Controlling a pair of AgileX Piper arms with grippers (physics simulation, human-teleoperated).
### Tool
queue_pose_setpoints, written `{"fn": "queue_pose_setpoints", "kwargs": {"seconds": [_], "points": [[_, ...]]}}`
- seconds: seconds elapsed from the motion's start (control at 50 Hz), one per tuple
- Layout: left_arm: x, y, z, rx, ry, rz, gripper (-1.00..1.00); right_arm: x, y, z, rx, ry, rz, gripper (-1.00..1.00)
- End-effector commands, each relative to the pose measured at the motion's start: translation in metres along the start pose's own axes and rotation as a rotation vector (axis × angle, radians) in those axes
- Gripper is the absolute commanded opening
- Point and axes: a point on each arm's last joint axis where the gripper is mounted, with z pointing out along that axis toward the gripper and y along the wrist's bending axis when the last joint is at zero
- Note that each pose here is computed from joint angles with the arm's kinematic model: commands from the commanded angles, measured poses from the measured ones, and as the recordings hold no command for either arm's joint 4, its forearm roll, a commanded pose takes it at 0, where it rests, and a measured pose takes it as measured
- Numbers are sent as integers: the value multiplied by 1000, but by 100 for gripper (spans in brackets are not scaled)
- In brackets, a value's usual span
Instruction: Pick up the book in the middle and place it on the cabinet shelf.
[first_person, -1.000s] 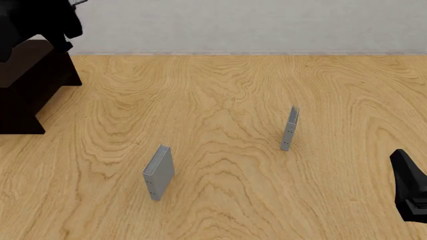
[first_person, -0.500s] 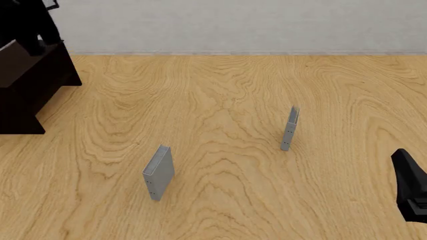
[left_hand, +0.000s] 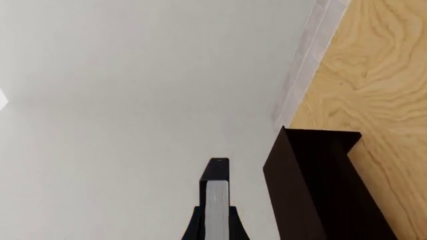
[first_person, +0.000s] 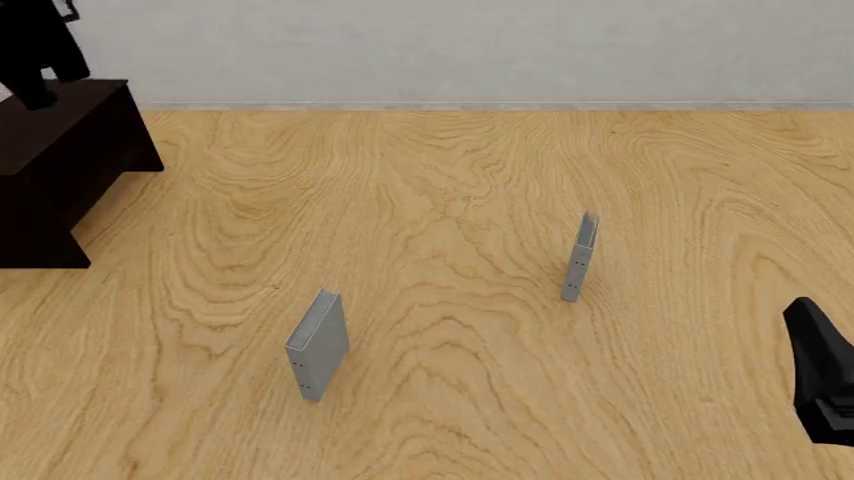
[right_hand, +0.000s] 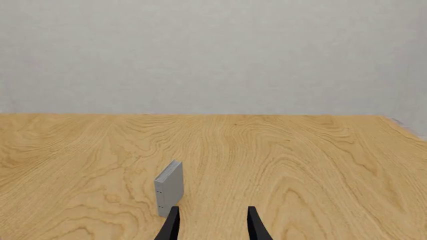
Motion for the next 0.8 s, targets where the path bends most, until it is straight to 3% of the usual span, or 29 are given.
{"fn": "queue_pose_setpoints", "kwargs": {"seconds": [0.02,0.3,0.36,0.5,0.8], "points": [[10,6,13,-22,19,75,-100,0,0,0,0,0,0,100],[25,2,29,-14,55,87,-100,1,0,0,0,0,0,100],[37,-2,33,-9,81,102,-100,0,0,0,0,0,0,100],[42,-11,38,13,93,102,-100,0,0,0,0,0,-1,100],[41,-27,47,51,86,88,-100,0,0,0,0,0,0,100]]}}
